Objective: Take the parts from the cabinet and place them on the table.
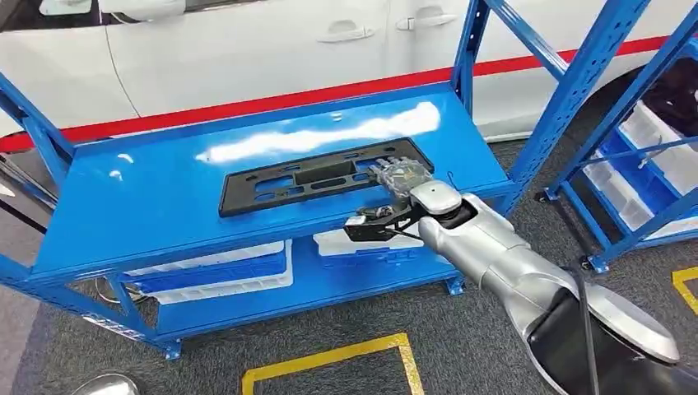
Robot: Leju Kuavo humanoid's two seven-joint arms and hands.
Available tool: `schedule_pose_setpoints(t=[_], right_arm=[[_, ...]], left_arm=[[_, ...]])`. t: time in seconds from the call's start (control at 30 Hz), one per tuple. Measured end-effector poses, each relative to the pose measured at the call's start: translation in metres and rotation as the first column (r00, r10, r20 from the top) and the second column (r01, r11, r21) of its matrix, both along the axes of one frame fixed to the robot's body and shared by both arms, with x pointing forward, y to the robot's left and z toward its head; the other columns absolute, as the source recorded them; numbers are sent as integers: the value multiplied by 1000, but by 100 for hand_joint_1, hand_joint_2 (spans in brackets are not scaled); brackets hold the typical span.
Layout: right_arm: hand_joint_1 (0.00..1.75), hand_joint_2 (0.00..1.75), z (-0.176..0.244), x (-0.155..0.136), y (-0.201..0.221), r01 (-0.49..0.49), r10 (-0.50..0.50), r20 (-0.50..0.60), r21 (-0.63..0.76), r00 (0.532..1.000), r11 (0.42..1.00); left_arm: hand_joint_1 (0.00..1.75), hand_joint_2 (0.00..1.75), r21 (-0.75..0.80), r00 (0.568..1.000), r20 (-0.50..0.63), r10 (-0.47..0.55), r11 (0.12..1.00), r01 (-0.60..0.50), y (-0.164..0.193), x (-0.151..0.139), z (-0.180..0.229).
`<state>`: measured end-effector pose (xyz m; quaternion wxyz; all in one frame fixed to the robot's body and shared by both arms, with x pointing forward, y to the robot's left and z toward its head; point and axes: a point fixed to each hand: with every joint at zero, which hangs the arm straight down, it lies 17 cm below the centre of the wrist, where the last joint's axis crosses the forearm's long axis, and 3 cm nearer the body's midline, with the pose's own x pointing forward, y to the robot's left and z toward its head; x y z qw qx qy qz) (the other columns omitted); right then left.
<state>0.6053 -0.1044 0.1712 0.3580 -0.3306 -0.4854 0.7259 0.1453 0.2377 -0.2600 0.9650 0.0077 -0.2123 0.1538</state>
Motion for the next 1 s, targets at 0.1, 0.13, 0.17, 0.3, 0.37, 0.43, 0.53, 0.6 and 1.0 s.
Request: schedule_pose_setpoints(t=[0.1, 0.13, 0.17, 0.3, 0.37, 0.43, 0.53, 0.6, 1.0], right_arm=[[0, 0, 0, -5, 16, -22, 22, -2, 0, 1000, 1000], [0, 0, 1, -6, 20, -26, 26, -2, 2, 1000, 1000], [0, 0, 3, -6, 23, -30, 30, -1, 3, 1000, 1000], [0, 0, 2, -9, 31, -40, 40, -1, 0, 999, 999], [0, 0, 4, -8, 30, -40, 40, 4, -3, 999, 999], [0, 0, 0, -9, 30, -41, 41, 0, -8, 999, 999], [0, 0, -6, -11, 28, -38, 38, -12, -12, 999, 999], [0, 0, -5, -11, 28, -39, 39, -10, -13, 999, 999], [0, 0, -6, -15, 39, -62, 62, -10, -25, 998, 998]], left_arm=[[0, 0, 4, 1000, -2, -2, 1000, 2, 0, 1, 0], [0, 0, 4, 1000, -1, -3, 1000, 3, 1, 2, 0], [0, 0, 4, 1000, 2, -5, 1000, 5, 0, 5, 1], [0, 0, -4, 1000, 3, -12, 1000, 12, -6, 7, 2], [0, 0, -8, 1000, -1, -15, 1000, 15, -9, 5, 1], [0, 0, -9, 1000, -2, -15, 1000, 15, -9, 5, 2], [0, 0, -9, 1000, -3, -17, 1000, 17, -9, 5, 1], [0, 0, -13, 1000, -5, -18, 1000, 18, -12, 4, 1], [0, 0, -19, 1000, 7, -26, 999, 26, -17, 11, 4]])
